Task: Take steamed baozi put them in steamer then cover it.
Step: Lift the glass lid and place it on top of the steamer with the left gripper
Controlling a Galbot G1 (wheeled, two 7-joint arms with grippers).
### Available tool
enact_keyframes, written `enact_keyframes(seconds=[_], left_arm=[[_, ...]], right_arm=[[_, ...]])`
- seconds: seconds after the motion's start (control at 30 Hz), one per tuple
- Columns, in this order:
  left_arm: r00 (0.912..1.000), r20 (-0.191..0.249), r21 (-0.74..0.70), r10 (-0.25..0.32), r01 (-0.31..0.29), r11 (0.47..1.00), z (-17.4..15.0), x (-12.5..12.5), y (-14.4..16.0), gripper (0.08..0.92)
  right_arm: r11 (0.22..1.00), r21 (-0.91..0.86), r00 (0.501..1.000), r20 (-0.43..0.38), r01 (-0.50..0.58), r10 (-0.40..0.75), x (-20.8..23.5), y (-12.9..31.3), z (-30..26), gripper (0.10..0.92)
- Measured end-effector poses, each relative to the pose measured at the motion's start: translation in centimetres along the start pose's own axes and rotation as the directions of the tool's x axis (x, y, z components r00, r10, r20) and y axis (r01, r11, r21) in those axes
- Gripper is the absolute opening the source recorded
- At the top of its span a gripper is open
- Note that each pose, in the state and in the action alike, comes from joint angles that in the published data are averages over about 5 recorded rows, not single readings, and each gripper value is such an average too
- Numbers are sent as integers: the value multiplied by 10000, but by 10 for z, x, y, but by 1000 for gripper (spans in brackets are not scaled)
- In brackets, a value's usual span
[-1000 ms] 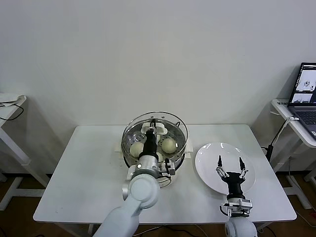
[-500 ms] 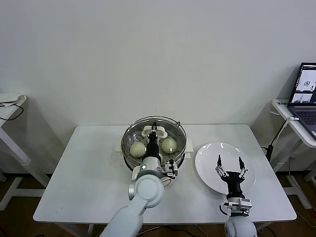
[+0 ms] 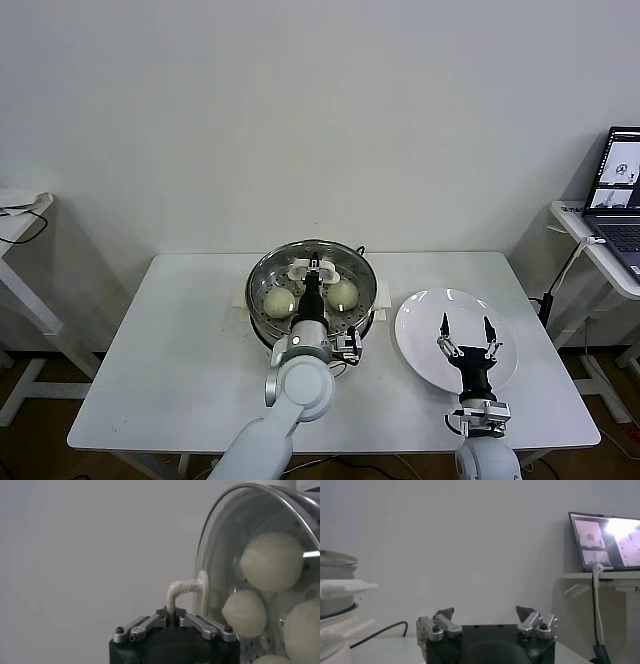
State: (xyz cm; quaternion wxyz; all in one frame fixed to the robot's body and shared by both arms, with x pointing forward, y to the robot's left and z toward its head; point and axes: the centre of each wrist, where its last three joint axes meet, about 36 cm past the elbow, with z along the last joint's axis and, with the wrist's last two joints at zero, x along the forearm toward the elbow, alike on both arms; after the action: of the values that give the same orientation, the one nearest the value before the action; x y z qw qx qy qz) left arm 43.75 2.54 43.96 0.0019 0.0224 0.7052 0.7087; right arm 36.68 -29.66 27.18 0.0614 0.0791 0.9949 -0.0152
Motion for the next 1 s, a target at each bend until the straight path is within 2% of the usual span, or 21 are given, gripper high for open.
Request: enact_keyframes(seconds=[0.4,1.0], left_arm=[[9999,-135,-40,35,-35,10000,4,-2,0,195],[9995,-90,-5,313,-313,9995,3,0,-5,195]], right_arm=[[10000,8,10000,19,21,-21,-1,0,0,823],[10000,27,10000,49,43,-43,-2,0,0,823]])
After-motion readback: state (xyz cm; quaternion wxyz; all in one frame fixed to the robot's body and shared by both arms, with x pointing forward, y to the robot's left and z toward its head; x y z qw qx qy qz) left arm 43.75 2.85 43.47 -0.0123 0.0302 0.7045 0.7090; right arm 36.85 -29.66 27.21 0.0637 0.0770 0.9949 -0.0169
